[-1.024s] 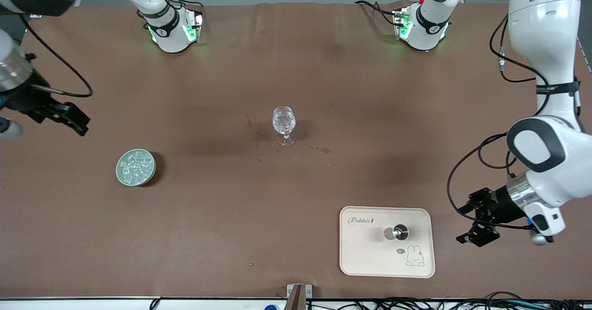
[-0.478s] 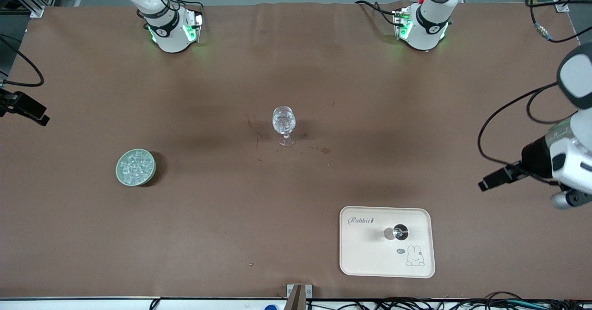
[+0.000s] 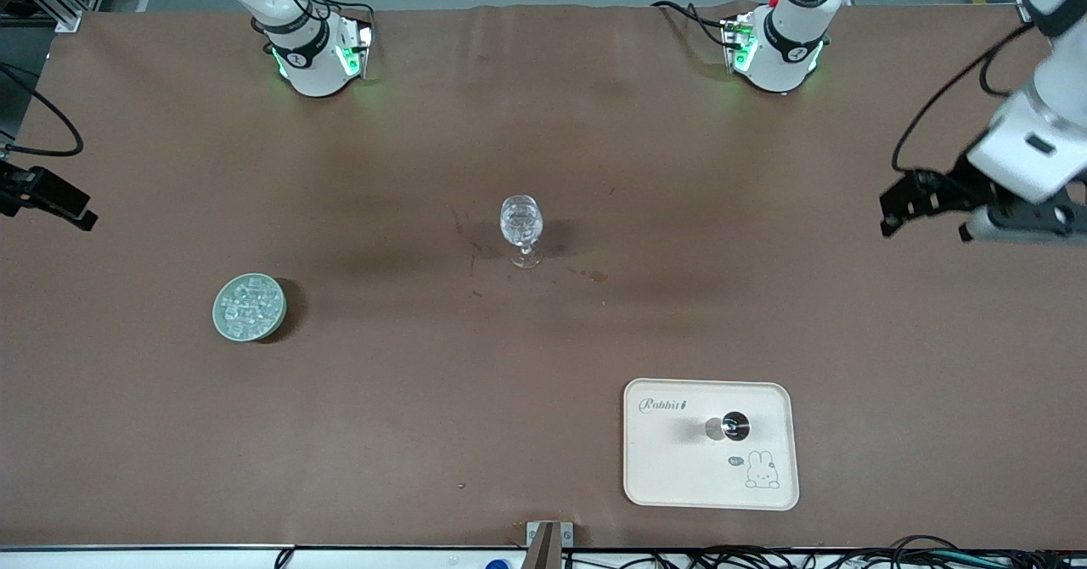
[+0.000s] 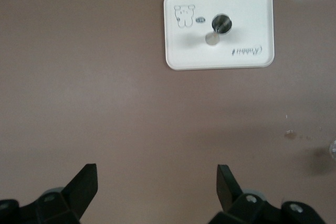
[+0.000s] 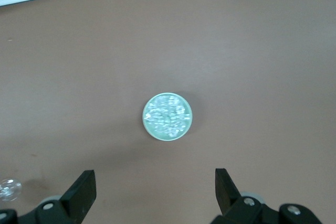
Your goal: Pour wine and add ice with both arms
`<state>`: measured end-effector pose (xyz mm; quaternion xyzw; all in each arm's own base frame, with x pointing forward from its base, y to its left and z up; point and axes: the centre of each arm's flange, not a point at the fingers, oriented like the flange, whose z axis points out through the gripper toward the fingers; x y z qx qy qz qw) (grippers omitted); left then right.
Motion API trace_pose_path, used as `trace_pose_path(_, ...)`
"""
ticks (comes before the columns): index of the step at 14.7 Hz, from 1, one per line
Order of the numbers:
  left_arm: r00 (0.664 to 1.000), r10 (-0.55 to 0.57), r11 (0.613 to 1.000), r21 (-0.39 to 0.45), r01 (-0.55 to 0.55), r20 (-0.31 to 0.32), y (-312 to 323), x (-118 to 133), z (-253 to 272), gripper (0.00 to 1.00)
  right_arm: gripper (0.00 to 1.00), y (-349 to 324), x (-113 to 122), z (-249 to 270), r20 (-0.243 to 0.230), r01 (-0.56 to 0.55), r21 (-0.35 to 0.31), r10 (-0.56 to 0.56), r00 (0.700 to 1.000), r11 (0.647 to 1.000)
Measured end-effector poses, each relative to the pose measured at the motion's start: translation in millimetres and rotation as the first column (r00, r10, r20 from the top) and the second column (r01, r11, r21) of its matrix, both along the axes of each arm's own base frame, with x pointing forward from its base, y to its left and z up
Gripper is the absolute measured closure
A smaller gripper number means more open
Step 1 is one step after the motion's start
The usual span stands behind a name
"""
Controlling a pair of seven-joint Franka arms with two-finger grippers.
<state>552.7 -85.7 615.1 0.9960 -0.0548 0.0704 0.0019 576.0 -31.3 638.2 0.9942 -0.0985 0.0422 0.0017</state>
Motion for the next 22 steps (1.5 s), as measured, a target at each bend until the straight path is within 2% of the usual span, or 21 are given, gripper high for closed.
trace_pose_path(2, 1.0, -0.002, 1.0, 0.008, 0.002, 0.001, 6, -27, 5, 0.0, 0.0, 1, 0, 0, -0.002, -0.008, 0.007, 0.008, 1.0, 1.0)
trace_pose_path(5, 1.0, -0.001, 1.0, 0.004, 0.001, -0.008, 8, -38, 1, 0.0, 0.0, 1, -1, -1, -0.006, -0.02, 0.008, 0.02, 1.0, 1.0)
trace_pose_path(9, 1.0, -0.003, 1.0, -0.02, 0.003, -0.029, 3, -33, -3, 0.0, 0.0, 1, -1, -1, -0.012, -0.021, 0.008, 0.021, 1.0, 1.0)
trace_pose_path(15, 0.999, -0.007, 1.0, -0.028, 0.006, -0.037, -1, -1, 6, 0.0, 0.0, -9, -3, -3, -0.022, -0.007, 0.009, 0.008, 1.0, 1.0)
trace_pose_path(22, 0.998, -0.001, 1.0, -0.024, -0.001, -0.07, 2, -2, 2, 0.0, 0.0, -3, -3, -4, -0.027, -0.02, 0.01, 0.02, 0.999, 1.0)
